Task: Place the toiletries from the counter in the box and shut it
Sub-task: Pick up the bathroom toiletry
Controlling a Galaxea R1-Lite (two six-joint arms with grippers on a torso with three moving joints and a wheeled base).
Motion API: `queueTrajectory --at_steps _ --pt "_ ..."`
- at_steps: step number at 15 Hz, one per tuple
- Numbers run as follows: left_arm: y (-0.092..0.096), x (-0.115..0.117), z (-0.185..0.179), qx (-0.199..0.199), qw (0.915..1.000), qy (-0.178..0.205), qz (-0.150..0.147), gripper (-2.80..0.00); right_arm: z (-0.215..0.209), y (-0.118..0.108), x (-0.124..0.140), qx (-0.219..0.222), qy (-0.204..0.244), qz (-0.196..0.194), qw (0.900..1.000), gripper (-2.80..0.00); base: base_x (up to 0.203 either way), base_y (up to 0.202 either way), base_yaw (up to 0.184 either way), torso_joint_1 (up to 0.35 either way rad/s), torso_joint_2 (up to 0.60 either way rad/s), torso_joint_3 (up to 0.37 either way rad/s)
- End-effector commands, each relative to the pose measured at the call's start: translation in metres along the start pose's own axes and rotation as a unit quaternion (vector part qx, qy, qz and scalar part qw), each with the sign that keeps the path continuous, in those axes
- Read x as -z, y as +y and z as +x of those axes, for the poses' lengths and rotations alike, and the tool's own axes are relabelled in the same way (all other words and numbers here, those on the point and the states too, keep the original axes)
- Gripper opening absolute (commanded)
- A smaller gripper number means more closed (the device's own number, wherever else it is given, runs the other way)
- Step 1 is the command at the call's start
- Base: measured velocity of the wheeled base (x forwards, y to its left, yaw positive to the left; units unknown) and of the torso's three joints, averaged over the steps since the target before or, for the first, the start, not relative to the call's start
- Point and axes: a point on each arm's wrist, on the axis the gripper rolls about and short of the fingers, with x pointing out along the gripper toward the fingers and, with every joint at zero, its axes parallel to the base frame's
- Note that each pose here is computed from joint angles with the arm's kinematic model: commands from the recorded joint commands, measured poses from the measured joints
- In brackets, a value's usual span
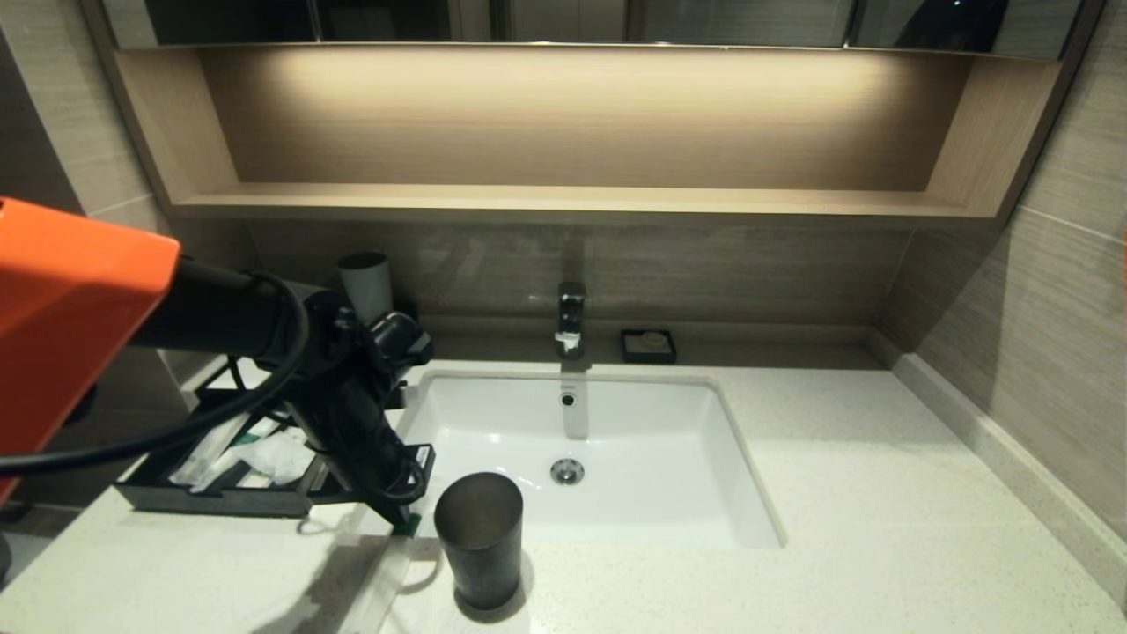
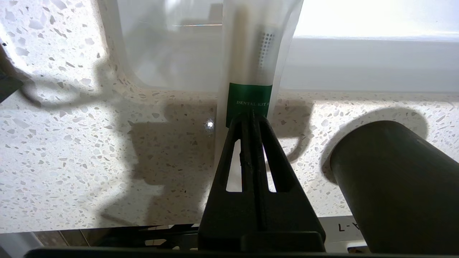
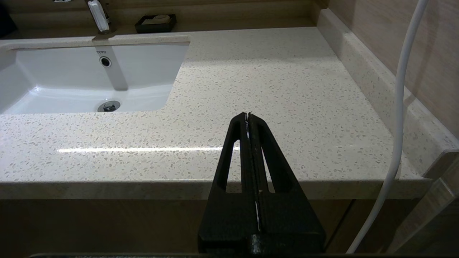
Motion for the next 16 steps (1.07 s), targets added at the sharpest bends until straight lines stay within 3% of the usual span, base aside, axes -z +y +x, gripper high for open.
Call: queueTrajectory --at_steps 1,2,3,4,10,16 --pt "0.0000 -0.0007 0.0012 0.000 1.0000 0.001 -0.002 -2.80 0.0001 0.0000 0.0001 0.000 0.001 0.000 1.000 -2.80 0.000 0.000 0.000 0.000 0.00 0.000" --pt "-0.0001 -0.0006 0.0007 0.000 1.0000 0.000 -0.001 -2.80 0.0001 0.0000 -0.0003 0.000 0.000 0.000 1.000 -2.80 0.000 0.000 0.000 0.000 0.00 0.000" --pt "-0.0001 -0.0008 0.0007 0.001 1.0000 -0.001 -0.001 -0.98 0.0001 0.0000 0.0000 0.000 0.001 0.000 1.000 -2.80 0.000 0.000 0.000 0.000 0.00 0.000" --pt "-0.0002 -0.0011 0.0007 0.001 1.0000 -0.002 -0.001 0.00 0.0001 0.0000 -0.0003 0.000 0.000 0.000 1.000 -2.80 0.000 0.000 0.000 0.000 0.00 0.000" --pt "-0.0014 -0.0069 -0.0022 0.006 0.9998 -0.016 -0.002 0.00 0.0000 0.0000 -0.0003 0.000 0.000 0.000 1.000 -2.80 0.000 0.000 0.000 0.000 0.00 0.000" --pt "-0.0006 -0.0094 0.0071 0.002 1.0000 -0.006 -0.004 0.00 0.0001 0.0000 0.0001 0.000 0.001 0.000 1.000 -2.80 0.000 0.000 0.000 0.000 0.00 0.000"
